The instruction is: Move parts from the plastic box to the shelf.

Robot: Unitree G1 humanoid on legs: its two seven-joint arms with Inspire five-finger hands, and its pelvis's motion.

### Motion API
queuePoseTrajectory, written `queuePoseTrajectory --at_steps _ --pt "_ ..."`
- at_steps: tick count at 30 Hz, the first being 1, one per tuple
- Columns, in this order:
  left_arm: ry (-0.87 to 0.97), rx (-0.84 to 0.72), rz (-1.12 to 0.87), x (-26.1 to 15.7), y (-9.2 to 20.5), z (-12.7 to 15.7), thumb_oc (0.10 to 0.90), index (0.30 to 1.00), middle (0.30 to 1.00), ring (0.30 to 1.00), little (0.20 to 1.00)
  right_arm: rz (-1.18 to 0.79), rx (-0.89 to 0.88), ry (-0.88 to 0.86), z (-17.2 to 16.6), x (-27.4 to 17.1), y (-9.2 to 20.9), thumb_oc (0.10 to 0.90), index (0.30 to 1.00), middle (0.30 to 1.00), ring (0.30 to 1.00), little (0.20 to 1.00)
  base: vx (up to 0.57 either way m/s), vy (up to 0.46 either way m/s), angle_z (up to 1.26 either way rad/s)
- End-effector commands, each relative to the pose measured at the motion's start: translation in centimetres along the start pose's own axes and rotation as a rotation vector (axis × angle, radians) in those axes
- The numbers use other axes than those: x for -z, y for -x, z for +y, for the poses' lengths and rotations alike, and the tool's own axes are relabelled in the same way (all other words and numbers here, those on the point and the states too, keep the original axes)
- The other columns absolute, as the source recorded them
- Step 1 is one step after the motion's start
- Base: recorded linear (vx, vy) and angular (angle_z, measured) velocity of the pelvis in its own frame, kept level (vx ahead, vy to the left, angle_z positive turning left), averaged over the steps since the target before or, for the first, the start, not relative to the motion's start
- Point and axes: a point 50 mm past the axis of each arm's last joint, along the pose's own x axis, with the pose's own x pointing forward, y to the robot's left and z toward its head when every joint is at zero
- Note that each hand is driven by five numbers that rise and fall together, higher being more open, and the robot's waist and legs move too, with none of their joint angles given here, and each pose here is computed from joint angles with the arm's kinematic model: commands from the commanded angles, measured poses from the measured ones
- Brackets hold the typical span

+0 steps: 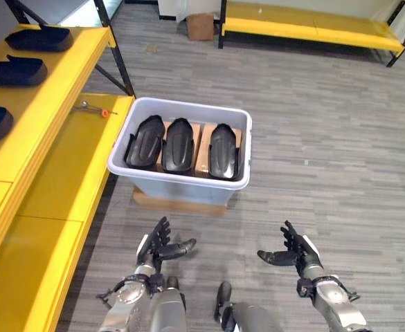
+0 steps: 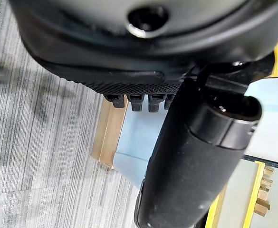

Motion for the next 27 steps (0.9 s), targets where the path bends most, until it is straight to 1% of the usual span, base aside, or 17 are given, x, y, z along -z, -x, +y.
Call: queuePoseTrajectory --at_steps 1,4,12,19,23,27 --pt "-0.045 0.017 -0.211 -4.3 -0.1 0.6 0.9 1.0 1.0 1.0 1.0 -0.158 -0.011 0.009 -0.5 -3.0 -0.2 0.9 1.0 1.0 1.0 1.0 0.24 0.152 -0.54" --pt "-0.067 0.017 -0.219 -4.6 0.0 1.0 0.9 1.0 1.0 1.0 1.0 -0.134 -0.025 -0.012 0.0 -2.2 0.1 0.9 1.0 1.0 1.0 1.0 0.27 0.192 -0.32" --pt "-0.068 -0.013 -0.237 -5.1 -0.1 1.6 0.9 1.0 1.0 1.0 1.0 -0.135 -0.05 -0.026 1.1 -2.3 -0.4 0.9 1.0 1.0 1.0 1.0 0.19 0.185 0.05" --pt "-0.099 0.009 -0.235 -5.2 -0.3 1.1 0.9 1.0 1.0 1.0 1.0 -0.153 -0.091 -0.014 2.1 -2.8 -0.6 0.9 1.0 1.0 1.0 1.0 0.12 0.171 -0.03" --pt "-0.084 0.023 -0.24 -5.4 -0.4 0.8 0.9 1.0 1.0 1.0 1.0 -0.169 -0.076 -0.006 1.9 -3.3 -0.7 0.9 1.0 1.0 1.0 1.0 0.17 0.008 -0.01" --pt "-0.062 0.022 -0.243 -5.5 -0.4 0.8 0.9 1.0 1.0 1.0 1.0 -0.18 -0.07 0.009 1.7 -3.7 -0.7 0.9 1.0 1.0 1.0 1.0 0.18 -0.162 -0.11"
